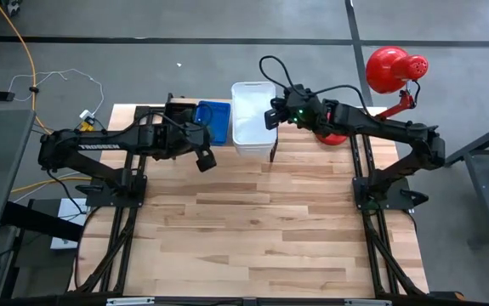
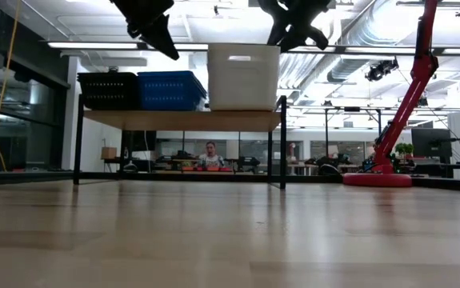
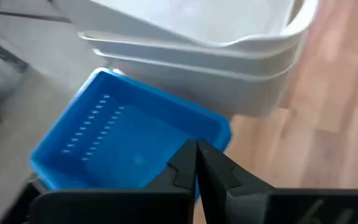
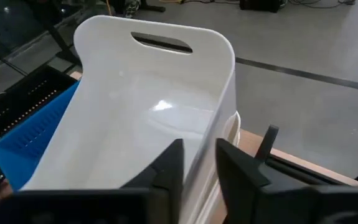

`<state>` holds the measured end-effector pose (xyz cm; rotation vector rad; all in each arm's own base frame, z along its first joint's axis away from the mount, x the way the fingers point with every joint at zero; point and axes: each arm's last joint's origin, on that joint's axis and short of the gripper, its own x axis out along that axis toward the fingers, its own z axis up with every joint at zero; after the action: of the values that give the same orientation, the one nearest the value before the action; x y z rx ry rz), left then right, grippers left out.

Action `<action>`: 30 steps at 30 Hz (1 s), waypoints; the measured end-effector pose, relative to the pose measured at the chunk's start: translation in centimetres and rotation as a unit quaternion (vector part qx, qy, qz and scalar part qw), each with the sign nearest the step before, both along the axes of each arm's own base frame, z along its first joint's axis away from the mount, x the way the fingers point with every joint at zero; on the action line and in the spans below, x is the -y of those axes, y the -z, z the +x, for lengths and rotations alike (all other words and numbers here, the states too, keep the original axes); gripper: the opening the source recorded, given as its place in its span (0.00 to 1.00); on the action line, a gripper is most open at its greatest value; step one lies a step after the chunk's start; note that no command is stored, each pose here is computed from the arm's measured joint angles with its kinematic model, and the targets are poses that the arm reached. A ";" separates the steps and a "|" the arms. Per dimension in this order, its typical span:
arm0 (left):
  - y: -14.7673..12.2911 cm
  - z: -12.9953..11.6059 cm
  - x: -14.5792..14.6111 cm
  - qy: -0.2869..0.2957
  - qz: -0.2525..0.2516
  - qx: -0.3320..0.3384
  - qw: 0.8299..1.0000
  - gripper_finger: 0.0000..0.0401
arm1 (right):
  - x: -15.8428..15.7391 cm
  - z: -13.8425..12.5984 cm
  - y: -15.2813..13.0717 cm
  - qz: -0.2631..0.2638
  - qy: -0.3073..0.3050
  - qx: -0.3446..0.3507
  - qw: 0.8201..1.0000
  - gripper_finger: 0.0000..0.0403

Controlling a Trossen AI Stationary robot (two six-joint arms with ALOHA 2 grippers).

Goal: Stack baskets on shelf by color
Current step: Stack the white bin on the white bin on the shelf

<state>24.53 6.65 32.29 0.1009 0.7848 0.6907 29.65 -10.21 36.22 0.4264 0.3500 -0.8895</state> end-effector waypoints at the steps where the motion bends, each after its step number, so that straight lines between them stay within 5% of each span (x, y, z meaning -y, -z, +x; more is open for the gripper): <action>1: -0.1 -0.1 0.0 -0.006 0.009 -0.003 1.000 0.00 | 0.0 0.0 0.0 0.000 -0.001 0.001 1.000 0.15; 6: -1.0 -1.1 -0.1 -0.035 0.053 -0.003 0.998 0.00 | 0.1 0.1 -0.2 -0.006 0.004 0.010 1.000 0.02; 20: -3.2 -3.6 0.5 -0.040 0.056 0.051 0.996 0.00 | -0.3 -0.8 -6.4 -0.029 -0.009 0.071 0.997 0.00; 30: -3.1 -3.5 0.5 -0.031 0.056 0.046 0.997 0.00 | -0.6 -3.0 -9.0 0.072 -0.031 0.069 0.995 0.00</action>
<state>21.00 6.19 35.41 0.1457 0.6629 0.7924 26.61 -9.64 45.17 0.6041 0.2995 -0.7721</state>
